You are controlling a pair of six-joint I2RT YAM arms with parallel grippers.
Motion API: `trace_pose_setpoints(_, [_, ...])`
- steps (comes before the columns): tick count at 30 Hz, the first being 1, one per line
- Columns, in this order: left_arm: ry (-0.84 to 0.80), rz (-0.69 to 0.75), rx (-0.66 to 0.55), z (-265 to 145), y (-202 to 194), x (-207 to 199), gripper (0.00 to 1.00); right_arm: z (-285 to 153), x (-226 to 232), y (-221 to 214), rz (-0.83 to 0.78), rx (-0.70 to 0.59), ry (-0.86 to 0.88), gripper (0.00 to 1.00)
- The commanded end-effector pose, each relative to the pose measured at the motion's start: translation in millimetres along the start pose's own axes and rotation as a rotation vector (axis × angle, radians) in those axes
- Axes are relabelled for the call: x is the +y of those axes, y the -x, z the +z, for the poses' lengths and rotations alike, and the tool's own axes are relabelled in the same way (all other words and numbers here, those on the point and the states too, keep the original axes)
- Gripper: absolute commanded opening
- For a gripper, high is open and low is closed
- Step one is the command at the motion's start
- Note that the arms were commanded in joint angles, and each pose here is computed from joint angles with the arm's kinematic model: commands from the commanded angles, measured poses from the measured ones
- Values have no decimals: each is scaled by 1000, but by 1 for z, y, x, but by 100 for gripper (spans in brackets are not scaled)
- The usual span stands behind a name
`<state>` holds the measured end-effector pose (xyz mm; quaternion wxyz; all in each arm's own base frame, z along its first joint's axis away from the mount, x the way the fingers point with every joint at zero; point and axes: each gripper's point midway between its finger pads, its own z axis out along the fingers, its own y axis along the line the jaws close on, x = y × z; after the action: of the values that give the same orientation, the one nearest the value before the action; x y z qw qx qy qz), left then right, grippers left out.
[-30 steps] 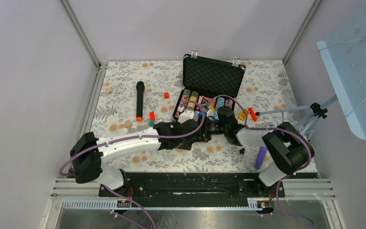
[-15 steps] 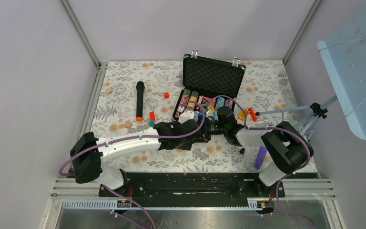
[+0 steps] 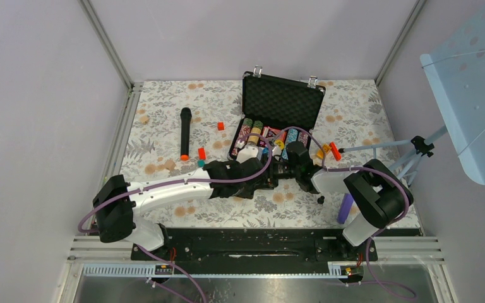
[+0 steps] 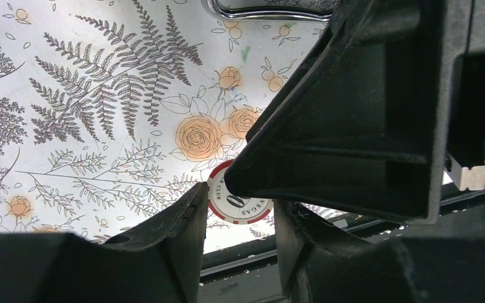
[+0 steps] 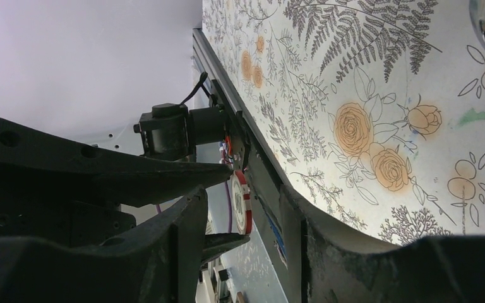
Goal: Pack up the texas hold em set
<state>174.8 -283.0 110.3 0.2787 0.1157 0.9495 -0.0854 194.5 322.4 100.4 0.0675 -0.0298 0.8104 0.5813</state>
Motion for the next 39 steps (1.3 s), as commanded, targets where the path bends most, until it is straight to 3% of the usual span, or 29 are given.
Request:
trace_pose_setpoints(1, [-47,-39,-96,-12,31,-15,36,5,9,-10,-30,53,41,52])
trace_pose_setpoints(39, [-58,-33,-96,-14,35,-20,36,11,14,-11,-28,71,61,35])
